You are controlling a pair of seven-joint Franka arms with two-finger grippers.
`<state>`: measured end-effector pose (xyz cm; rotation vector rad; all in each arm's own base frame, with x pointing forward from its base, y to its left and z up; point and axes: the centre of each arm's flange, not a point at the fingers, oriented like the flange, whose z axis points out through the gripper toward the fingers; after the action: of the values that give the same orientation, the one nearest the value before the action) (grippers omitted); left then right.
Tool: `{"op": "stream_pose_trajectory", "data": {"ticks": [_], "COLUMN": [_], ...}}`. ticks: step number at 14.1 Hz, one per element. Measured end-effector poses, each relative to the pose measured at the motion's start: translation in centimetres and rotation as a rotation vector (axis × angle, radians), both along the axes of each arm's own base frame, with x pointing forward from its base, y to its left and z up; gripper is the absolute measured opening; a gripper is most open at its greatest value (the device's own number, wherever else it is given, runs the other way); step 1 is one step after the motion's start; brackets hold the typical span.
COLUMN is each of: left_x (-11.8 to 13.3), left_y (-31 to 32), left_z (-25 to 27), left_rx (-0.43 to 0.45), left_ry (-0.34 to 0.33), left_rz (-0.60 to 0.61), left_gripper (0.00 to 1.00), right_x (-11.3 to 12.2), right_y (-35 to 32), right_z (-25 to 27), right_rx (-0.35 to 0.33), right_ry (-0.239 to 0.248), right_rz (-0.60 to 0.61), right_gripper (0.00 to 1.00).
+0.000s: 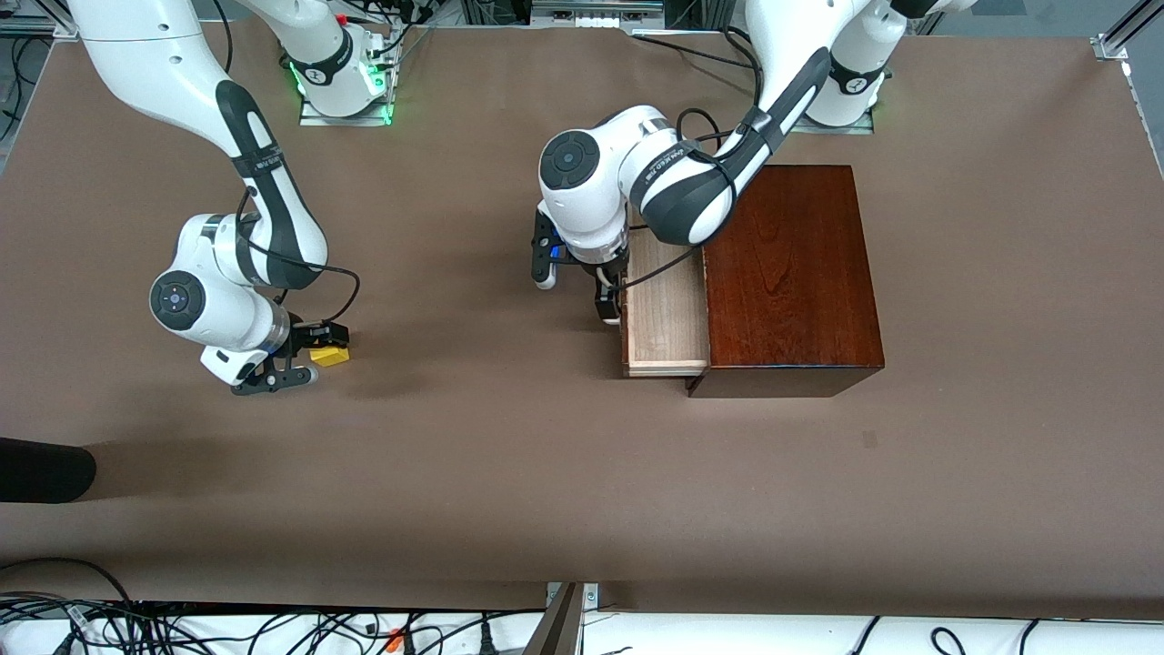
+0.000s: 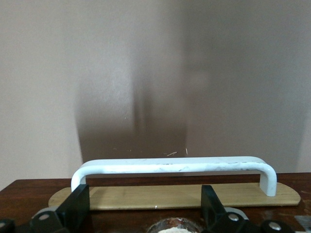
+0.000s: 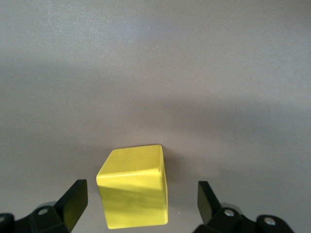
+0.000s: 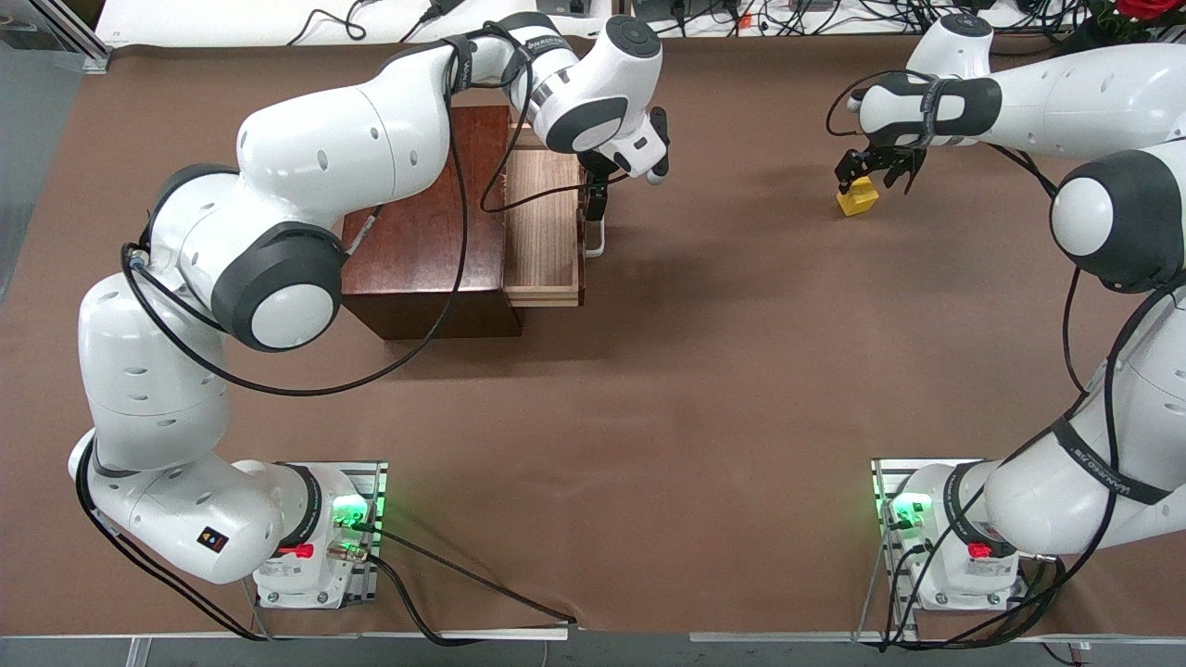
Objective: Open drawer, take yellow block, close drawer
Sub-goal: 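Open the right gripper and withdraw it from the yellow cube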
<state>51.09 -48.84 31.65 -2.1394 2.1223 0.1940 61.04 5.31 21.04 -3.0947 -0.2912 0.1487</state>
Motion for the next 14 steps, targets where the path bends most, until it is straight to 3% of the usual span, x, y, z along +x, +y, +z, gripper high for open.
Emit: {"op": "stream_pose_trajectory", "data": {"ticks": [3,5,7,9,14], "left_x": [0.9,1.7,2.1,2.2,2.7], "left_y": [1.4,2.7,3.4,3.8,4.7], "left_z": [0.1,0.2,0.4,0.5,0.4], "left_rx": [0.018,0.042,0.05,0.056,0.056], "left_ry": [0.011,0.022,0.03,0.033,0.046], "left_rz": [0.024,0.045,0.054,0.057,0.072], "left_gripper": [1.0,1.0,1.0,1.0,1.0], "right_x": [0.8,2.0,3.7,4.5,3.3], "right_y": [-0.2,-0.5,-1.2,-1.2,-0.9], "right_z": [1.0,2.7,5.8,9.8,21.5], "right_rx": [0.002,0.006,0.007,0.017,0.057], "right_ry": [-0.025,-0.066,-0.122,-0.138,-0.149], "right_rz": [-0.002,-0.005,-0.004,-0.002,-0.012], "right_gripper": [1.0,1.0,1.0,1.0,1.0]}}
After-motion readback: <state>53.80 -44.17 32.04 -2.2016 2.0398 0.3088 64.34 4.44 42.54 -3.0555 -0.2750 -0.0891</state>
